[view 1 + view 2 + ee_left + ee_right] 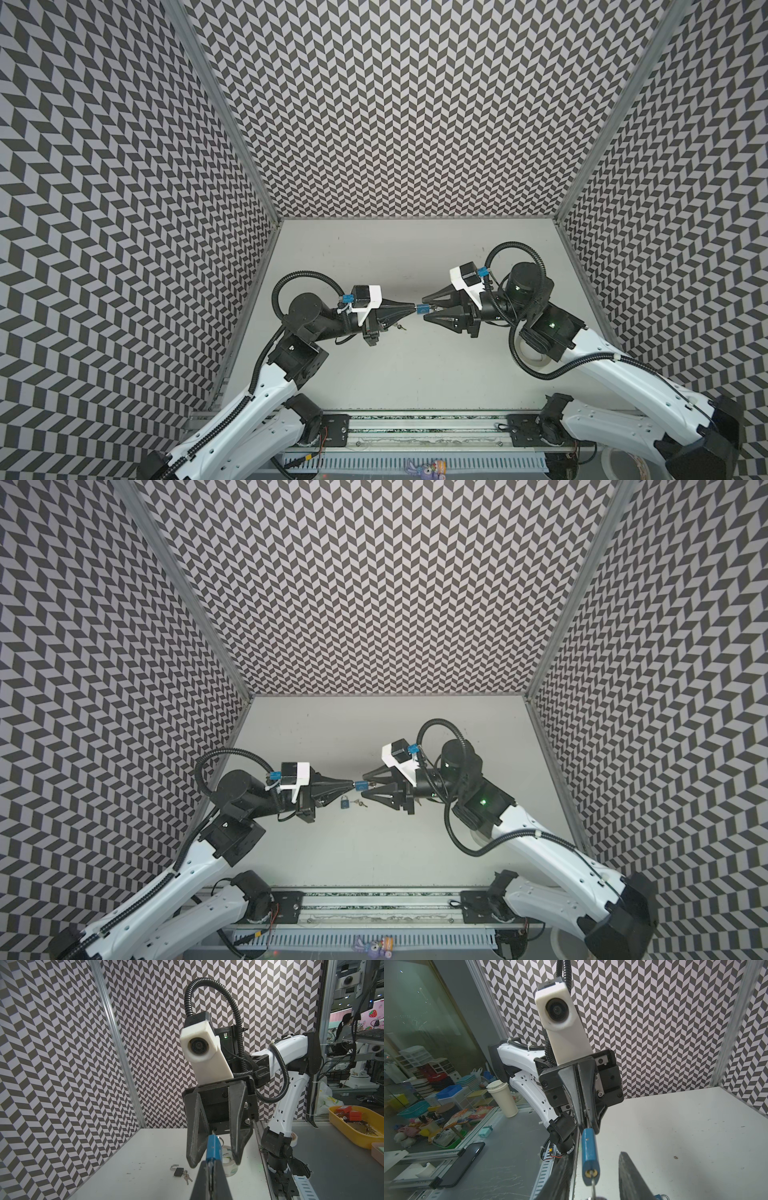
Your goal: Lock with the key
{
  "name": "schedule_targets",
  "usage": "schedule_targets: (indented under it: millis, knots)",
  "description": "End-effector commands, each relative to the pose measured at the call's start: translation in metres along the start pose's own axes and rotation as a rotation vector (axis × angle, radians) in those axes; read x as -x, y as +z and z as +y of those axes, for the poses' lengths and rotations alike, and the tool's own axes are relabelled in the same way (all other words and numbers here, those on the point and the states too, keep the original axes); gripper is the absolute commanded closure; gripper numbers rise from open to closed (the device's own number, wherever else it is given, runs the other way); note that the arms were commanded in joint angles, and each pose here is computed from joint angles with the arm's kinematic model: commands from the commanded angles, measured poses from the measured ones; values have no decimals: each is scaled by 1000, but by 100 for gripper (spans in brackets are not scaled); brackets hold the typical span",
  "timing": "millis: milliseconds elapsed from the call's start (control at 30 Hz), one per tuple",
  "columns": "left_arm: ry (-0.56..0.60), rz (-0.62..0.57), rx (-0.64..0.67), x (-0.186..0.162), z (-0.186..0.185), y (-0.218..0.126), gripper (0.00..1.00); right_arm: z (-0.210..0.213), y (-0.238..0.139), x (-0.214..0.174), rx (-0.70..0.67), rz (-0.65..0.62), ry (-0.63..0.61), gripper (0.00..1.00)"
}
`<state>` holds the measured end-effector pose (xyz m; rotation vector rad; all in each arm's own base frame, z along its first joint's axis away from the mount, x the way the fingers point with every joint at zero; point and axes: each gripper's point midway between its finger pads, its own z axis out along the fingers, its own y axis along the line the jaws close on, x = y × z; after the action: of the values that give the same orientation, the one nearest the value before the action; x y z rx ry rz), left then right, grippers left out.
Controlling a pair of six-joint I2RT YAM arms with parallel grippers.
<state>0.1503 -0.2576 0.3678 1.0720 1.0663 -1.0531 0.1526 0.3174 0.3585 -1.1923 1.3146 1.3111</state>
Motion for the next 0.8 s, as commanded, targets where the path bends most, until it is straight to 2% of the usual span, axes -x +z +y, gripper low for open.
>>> schedule_targets:
  millis: [0,200,433,633,700,767]
  knots:
    - [29,-15,-13,8,-1,0,100,9,1,19,39,-48,-46,62]
    - [27,-14,-14,8,0,1,100,13,1,20,57,-53,-38,65]
    - [33,-23,-9,12,1,1,100,12,2,16,58,-40,-27,79]
    - [43,-25,-6,13,0,0,100,14,-2,22,46,-64,-40,100]
    - [49,-26,0,15,1,-1,100,15,-5,26,28,-78,-44,100]
    - [51,-31,8,16,1,-3,76,17,-10,32,9,-99,-55,100]
